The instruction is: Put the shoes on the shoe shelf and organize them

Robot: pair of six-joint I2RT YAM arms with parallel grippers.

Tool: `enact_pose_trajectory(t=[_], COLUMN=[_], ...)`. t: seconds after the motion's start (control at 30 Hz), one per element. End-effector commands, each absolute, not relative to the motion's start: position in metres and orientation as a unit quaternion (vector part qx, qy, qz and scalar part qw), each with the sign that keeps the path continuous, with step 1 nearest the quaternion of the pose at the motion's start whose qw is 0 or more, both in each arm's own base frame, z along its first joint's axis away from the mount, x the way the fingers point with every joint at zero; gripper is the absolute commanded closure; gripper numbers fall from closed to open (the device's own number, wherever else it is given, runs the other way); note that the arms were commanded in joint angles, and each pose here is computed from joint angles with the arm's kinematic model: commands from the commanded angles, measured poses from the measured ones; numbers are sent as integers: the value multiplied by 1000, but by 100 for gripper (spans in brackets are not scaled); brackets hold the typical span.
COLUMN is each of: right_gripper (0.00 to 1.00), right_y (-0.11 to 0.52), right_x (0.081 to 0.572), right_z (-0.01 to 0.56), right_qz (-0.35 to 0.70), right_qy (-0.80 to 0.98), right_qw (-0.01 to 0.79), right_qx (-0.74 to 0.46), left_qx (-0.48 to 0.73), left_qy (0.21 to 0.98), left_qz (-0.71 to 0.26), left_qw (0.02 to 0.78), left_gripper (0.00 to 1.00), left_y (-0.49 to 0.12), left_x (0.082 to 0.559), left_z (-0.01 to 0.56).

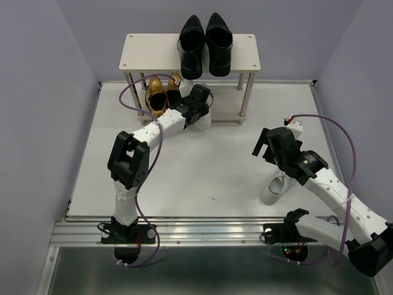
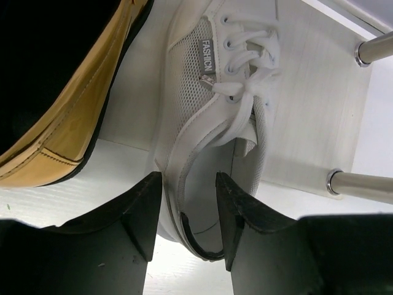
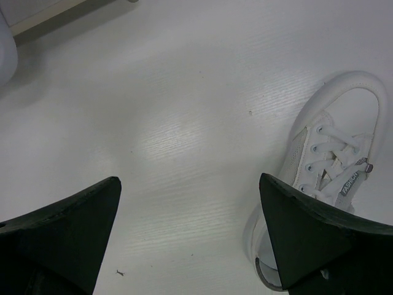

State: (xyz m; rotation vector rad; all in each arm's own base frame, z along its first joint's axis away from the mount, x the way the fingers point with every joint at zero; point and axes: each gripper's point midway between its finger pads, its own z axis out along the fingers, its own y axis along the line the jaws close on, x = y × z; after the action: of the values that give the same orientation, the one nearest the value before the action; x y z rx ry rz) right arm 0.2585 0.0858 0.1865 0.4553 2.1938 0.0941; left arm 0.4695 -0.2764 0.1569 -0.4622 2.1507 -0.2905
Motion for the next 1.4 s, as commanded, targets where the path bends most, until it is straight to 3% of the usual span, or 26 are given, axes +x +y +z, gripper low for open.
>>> enact_pose_trajectory(t=[0.0,0.43,0.6,0.8,0.87,0.9,0.97,1.0,1.1,1.13,1.37], right_gripper=[0,0,0,4,10,21,32,51,83,99,99], right_y=[79,76,77,89,92,93,100,103,111,114,177], right_x=[252,217,201,195,195,195,199,203,215,221,247], right_z=[192,145,113,84,76,74,70,70,79,84,129], right_qz=[39,27,16,34,37,37,50,56,69,73,78], right_qy=[877,904,916,924,926,928,930,933,935,937,938], right_qw=[436,345,293,260,254,252,250,255,267,280,338], right_qx=[199,250,273,279,278,273,263,247,222,197,11], left_qx=[-189,-137,-115,-93,-86,-84,-77,-75,-66,-68,-74], left_qy=[849,857,860,866,869,870,873,871,877,879,885], left_qz=[-140,-146,-143,-142,-143,-142,-145,-150,-149,-149,-161], left_qw=[473,475,477,470,467,465,459,461,451,448,431], left_gripper=[48,48,27,25,25,25,25,26,26,26,26], left_y=[-277,-284,-288,-296,-298,-298,-299,-299,-300,-295,-271], left_x=[473,427,413,399,391,388,377,372,354,345,296], left_z=[194,204,205,198,195,193,189,193,186,185,182])
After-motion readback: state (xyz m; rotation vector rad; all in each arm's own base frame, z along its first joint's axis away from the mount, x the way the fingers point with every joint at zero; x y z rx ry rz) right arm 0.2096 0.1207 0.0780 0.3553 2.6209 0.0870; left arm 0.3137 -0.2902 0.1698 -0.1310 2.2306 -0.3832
